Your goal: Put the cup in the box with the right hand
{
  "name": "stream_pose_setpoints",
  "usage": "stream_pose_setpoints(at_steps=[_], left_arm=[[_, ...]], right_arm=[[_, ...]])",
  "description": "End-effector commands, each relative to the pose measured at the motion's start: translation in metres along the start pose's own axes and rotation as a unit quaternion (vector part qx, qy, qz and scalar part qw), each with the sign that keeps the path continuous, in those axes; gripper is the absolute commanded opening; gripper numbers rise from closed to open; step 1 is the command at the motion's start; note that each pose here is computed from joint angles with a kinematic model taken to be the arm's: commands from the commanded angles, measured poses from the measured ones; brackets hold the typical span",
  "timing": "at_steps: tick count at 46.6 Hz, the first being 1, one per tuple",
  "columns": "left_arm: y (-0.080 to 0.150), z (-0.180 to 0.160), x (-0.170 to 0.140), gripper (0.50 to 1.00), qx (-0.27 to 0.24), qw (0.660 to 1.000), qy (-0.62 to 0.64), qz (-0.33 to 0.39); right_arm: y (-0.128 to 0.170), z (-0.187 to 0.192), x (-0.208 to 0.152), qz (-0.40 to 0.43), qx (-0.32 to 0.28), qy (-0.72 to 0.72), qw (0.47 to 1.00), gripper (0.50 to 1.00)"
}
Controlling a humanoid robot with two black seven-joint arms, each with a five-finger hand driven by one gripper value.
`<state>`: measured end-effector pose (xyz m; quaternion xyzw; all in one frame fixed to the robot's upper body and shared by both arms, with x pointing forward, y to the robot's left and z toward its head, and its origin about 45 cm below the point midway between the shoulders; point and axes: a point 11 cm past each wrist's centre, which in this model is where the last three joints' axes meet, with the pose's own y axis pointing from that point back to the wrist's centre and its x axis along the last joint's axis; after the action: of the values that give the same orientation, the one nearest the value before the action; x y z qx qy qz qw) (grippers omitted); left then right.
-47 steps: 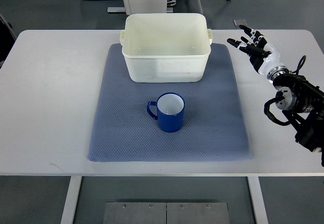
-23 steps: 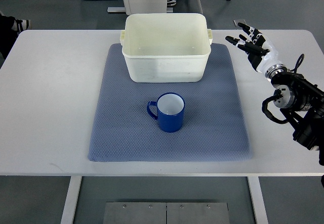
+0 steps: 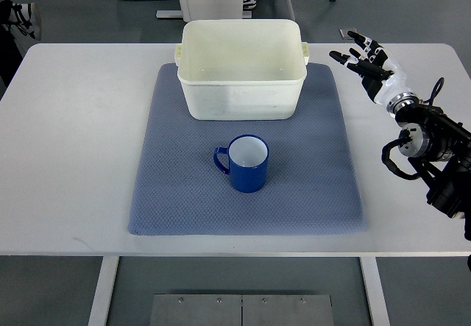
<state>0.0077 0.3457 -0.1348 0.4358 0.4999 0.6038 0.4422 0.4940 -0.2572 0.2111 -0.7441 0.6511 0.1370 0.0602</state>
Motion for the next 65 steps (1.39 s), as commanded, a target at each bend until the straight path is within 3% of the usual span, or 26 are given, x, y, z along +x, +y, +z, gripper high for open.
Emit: stream_pose_setpoints(at_steps=[1, 41, 65], left_arm=[[0.000, 0.000, 0.000, 1.000, 0.000, 1.000, -0.001, 0.000], [0.000, 0.000, 0.000, 1.000, 0.000, 1.000, 0.000, 0.000], [0.000, 0.000, 0.000, 1.000, 0.000, 1.000, -0.001, 0.000]], right_arm=[[0.001, 0.000, 0.001, 0.001, 0.008, 0.000, 1.000, 1.000], [-0.001, -0.006, -0.017, -0.045, 0.014, -0.011, 0.999, 1.000], [0.004, -0.081, -0.117, -0.209, 0.082, -0.002, 0.974, 0.995]])
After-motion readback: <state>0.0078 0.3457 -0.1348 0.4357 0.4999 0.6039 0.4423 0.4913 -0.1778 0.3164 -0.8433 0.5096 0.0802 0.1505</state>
